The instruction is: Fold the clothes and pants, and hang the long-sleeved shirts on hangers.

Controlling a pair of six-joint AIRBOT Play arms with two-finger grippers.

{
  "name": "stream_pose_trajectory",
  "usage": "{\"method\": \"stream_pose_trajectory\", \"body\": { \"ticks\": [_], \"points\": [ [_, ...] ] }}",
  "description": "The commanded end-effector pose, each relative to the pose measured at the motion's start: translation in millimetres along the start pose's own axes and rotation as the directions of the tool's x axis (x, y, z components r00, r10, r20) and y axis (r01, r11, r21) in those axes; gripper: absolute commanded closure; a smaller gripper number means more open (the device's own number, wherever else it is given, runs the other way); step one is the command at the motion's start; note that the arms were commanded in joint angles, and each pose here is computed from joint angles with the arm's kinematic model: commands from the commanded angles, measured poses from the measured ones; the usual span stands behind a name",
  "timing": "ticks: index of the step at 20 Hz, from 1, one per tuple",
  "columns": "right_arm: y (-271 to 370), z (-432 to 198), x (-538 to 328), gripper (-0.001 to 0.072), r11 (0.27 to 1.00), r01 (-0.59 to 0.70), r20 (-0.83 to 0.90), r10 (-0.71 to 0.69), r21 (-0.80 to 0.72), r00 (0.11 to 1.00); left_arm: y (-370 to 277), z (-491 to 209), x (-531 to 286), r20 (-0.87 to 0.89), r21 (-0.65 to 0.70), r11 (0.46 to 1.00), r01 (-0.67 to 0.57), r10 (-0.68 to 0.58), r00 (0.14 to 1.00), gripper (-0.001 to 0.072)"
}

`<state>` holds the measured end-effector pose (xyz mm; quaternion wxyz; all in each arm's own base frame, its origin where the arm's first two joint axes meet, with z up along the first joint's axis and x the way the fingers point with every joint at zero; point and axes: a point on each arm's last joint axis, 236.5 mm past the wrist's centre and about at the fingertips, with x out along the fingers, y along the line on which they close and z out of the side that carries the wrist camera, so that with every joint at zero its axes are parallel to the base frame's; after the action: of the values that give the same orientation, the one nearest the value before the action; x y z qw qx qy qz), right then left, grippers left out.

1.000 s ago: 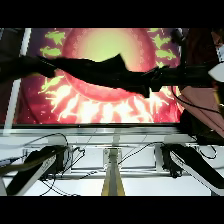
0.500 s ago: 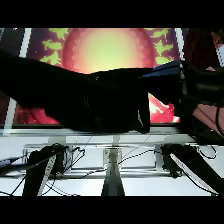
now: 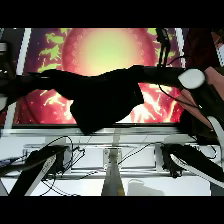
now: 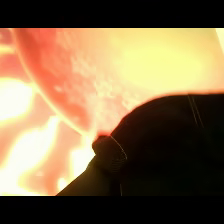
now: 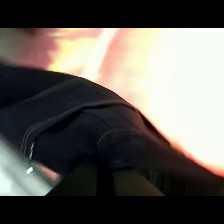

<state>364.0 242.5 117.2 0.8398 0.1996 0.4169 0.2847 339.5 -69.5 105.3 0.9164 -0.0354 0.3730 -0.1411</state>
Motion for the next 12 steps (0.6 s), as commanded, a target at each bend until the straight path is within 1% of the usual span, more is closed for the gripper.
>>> {"method": "stream_pose_trajectory", "body": {
  "ticks": [1,2,3,4,6,9,11,12],
  "points": [
    [-91,-1,24,0.0673,0.979,0.155,-0.047,-0.150,0.130,0.988,-34,-47,50,-0.196,-0.079,0.989,0.127,-0.141,0.971,0.0689],
    [-109,-3,19,0.0673,0.971,0.182,-0.073,-0.173,0.155,0.982,-53,-65,54,-0.268,-0.070,0.982,0.174,-0.186,0.945,0.0689],
    [-124,-8,12,0.0673,0.965,0.208,-0.104,-0.193,0.159,0.976,-69,-84,56,-0.343,-0.054,0.976,0.211,-0.216,0.914,0.0689],
    [-136,-16,4,0.0672,0.962,0.232,-0.147,-0.211,0.143,0.966,-84,-105,56,-0.425,-0.067,0.969,0.239,-0.244,0.872,0.0689],
    [-158,-45,-16,0.0672,0.954,0.283,-0.281,-0.246,0.102,0.928,-107,-144,55,-0.556,-0.115,0.961,0.250,-0.271,0.786,0.0689],
    [-180,-91,-38,0.0672,0.938,0.347,-0.463,-0.306,0.004,0.832,-141,-193,59,-0.675,-0.114,0.950,0.290,-0.288,0.679,0.0687],
    [-181,-121,-46,0.0672,0.938,0.346,-0.555,-0.287,0.002,0.781,-159,-216,60,-0.728,-0.096,0.942,0.322,-0.287,0.623,0.0687],
    [-181,-133,-47,0.0638,0.945,0.327,-0.583,-0.275,-0.017,0.764,-164,-223,65,-0.737,-0.082,0.941,0.328,-0.279,0.616,0.0673]
  ]
}}
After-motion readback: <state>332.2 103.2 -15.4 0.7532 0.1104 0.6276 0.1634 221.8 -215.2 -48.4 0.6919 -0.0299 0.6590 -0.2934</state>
